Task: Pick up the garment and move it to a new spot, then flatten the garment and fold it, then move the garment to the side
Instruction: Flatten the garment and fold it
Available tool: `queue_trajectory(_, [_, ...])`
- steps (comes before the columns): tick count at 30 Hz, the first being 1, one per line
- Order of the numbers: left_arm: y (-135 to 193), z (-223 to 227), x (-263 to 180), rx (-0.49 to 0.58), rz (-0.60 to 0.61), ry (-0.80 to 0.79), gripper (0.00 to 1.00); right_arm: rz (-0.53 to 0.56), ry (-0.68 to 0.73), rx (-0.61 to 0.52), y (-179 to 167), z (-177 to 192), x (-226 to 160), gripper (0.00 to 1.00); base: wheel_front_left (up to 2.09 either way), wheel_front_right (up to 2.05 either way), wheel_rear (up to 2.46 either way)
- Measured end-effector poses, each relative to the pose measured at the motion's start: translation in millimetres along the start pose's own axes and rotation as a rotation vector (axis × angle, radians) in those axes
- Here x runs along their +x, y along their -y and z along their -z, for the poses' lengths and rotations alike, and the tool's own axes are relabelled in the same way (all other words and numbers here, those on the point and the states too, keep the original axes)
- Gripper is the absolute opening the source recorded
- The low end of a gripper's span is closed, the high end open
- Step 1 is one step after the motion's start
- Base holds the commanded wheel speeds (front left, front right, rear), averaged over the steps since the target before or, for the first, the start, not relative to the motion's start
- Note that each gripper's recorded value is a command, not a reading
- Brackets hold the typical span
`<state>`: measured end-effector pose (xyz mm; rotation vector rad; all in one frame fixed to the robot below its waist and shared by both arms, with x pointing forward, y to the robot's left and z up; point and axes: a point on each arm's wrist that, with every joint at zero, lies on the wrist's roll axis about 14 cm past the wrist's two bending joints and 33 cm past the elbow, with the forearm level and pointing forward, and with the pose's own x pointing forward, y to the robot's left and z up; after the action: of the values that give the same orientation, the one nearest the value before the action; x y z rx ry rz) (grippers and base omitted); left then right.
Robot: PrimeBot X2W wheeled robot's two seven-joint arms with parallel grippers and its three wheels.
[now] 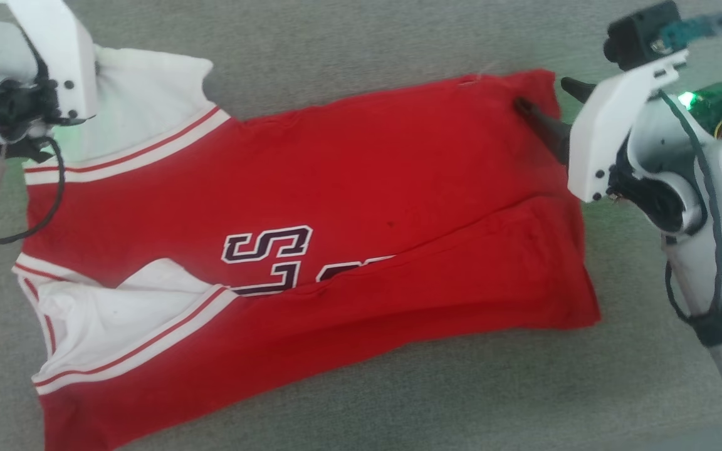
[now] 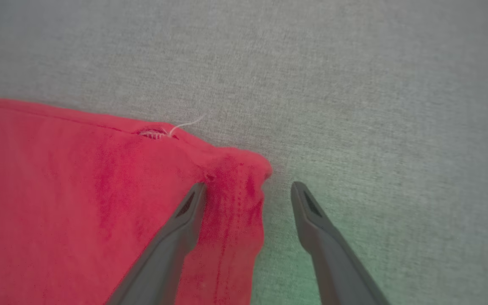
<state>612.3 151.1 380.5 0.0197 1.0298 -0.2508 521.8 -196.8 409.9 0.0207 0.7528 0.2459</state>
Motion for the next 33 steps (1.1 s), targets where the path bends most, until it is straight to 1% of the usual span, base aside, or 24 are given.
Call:
queue_trajectory(3, [-3.2,0.7,0.7,-0.005,-0.003,0.009,0.00,-0.026,-0.103,-0.006,-7.3,9.4,13.7,1.00,0.00,0.00,0.00])
queue_trajectory(7, [-7.2,1.2,1.0,-0.016,-0.009,0.018,0.00,-0.031,-0.220,-0.027,-9.1,15.3,22.8,1.00,0.00,0.00,0.00])
queue_trajectory(8, [-7.6,0.9,0.8,-0.017,-0.009,0.022,0.00,-0.032,-0.239,-0.043,-10.3,15.6,24.2,0.13,0.00,0.00,0.00])
queue_trajectory(9, [-7.7,0.4,0.4,-0.019,-0.008,0.029,0.00,-0.032,-0.250,-0.047,-10.4,14.6,25.6,0.00,0.00,0.00,0.00])
queue_trajectory(14, [-8.6,-0.5,-4.4,-0.021,-0.008,0.047,0.00,-0.048,-0.247,-0.044,-15.2,8.9,28.8,0.00,0.00,0.00,0.00])
queue_trajectory(18, [-13.9,-1.4,-16.7,-0.007,-0.014,0.056,0.00,-0.048,-0.212,-0.061,-15.2,-0.7,24.8,0.00,0.00,0.00,0.00])
queue_trajectory(26, [-20.1,-6.3,-57.5,0.025,-0.017,0.061,0.00,-0.070,-0.136,-0.093,-18.6,-14.2,3.8,0.00,0.00,0.00,0.00])
queue_trajectory(33, [-23.3,7.0,-96.8,0.064,-0.049,0.065,0.00,-0.096,-0.089,-0.117,-24.9,-21.3,-19.3,0.00,0.00,0.00,0.00])
